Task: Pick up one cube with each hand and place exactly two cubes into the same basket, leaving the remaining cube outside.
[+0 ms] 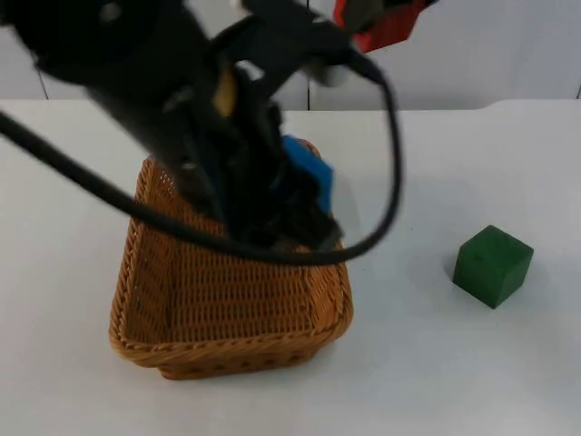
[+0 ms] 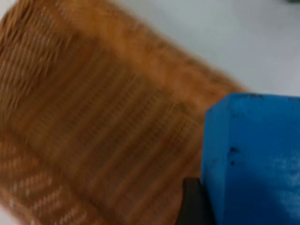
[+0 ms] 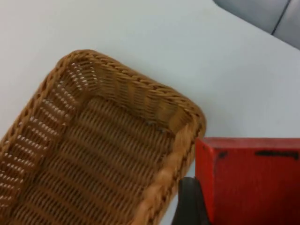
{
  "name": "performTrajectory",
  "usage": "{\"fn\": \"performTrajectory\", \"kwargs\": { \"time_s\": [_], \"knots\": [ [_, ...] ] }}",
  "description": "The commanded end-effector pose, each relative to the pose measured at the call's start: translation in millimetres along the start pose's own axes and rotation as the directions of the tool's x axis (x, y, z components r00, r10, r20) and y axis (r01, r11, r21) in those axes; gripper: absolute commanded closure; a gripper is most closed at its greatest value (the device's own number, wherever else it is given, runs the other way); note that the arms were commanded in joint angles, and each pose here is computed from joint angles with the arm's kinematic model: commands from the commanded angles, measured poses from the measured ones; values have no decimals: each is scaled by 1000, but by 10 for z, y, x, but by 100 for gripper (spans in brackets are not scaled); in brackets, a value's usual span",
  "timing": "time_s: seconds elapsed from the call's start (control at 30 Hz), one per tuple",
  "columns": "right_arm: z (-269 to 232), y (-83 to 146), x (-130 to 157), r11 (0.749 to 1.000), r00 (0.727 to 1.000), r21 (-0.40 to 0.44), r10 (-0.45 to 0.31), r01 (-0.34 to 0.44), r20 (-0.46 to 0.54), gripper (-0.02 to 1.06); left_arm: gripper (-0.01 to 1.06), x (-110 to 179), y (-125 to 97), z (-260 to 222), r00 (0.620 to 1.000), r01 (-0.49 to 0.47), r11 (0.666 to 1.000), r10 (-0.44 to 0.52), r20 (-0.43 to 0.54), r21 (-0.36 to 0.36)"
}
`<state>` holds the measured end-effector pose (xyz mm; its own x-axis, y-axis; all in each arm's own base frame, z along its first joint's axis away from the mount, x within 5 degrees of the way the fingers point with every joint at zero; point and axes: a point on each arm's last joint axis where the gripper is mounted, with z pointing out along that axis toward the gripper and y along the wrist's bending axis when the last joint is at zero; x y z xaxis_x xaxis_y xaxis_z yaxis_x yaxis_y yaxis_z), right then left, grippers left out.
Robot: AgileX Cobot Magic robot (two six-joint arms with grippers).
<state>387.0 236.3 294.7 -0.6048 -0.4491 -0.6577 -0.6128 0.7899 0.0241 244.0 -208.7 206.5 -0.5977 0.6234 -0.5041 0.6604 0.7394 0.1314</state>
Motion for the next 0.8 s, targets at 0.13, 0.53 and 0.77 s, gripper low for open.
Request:
{"fn": "performTrajectory", "kwargs": {
  "time_s": [0.13, 0.53, 0.77],
  "knots": [
    [249, 359, 21, 996, 997, -53, -74, 74, 3, 105, 105, 270, 148, 48, 994, 112, 994, -112, 0, 6],
    [688, 685, 107, 992, 998, -115, -52, 56, 44, 105, 105, 433, 130, 137, 991, 130, 991, -131, 41, 28],
    [867, 674, 140, 993, 997, -107, -33, 41, 75, 105, 105, 366, 131, 133, 989, 90, 995, -93, 117, 32]
  ]
}}
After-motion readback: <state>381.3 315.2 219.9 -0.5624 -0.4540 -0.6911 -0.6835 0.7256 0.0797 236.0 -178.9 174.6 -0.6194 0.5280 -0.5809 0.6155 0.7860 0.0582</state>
